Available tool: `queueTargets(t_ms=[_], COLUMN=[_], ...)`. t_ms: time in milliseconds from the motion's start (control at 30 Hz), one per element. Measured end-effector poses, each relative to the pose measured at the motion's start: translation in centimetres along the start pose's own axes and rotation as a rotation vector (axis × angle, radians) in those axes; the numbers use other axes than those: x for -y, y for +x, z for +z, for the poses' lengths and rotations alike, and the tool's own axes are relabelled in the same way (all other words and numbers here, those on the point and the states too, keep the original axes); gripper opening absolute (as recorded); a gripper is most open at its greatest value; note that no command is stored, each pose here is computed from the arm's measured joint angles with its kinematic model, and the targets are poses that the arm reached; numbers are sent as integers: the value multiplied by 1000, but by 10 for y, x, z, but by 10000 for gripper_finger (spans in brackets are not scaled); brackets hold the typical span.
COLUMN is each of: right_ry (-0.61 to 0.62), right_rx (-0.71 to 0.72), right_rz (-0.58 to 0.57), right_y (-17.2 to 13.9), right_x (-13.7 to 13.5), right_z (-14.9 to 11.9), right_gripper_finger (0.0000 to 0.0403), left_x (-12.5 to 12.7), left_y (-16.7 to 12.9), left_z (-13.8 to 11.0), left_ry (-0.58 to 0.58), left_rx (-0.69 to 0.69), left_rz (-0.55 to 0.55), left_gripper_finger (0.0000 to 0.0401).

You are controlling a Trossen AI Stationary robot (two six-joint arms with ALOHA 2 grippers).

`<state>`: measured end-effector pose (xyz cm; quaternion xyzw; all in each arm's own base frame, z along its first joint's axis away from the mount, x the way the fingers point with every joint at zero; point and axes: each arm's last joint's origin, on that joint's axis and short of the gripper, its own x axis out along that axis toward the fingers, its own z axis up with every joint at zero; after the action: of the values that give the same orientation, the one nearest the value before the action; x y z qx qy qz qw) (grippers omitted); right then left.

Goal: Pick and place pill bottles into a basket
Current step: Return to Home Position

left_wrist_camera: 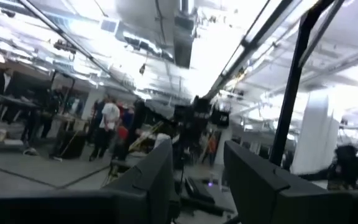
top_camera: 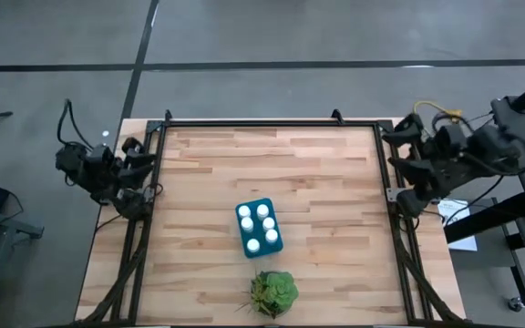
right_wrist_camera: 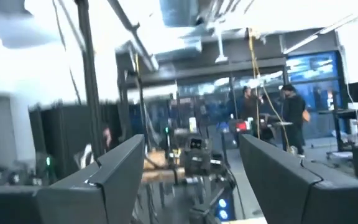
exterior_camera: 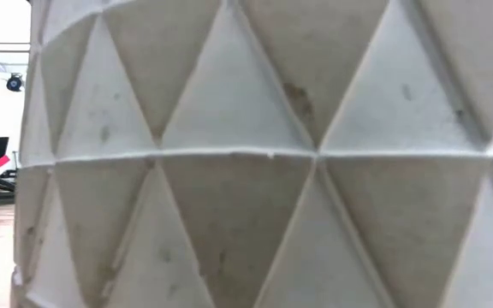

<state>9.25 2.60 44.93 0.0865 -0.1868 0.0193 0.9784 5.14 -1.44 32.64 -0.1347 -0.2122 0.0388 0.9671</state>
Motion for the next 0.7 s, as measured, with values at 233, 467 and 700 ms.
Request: queueTargets(t_ms=[233, 467, 700], right_ry=[102, 179, 165], right_rx=[231, 347, 230], right_rz=[9, 25, 21], right_y=[-49, -84, -100], right_x=[20, 34, 42], right_z=[-69, -133, -200], right_gripper_finger=[257, 250, 249], left_x=[-12, -14, -20], left_y=[-16, -20, -26], left_z=[-27, -70, -107], left_ry=[-6, -11, -55], left_rx=[78, 110, 42], left_rz=[15, 72, 189], left_gripper_finger=[128, 128, 128])
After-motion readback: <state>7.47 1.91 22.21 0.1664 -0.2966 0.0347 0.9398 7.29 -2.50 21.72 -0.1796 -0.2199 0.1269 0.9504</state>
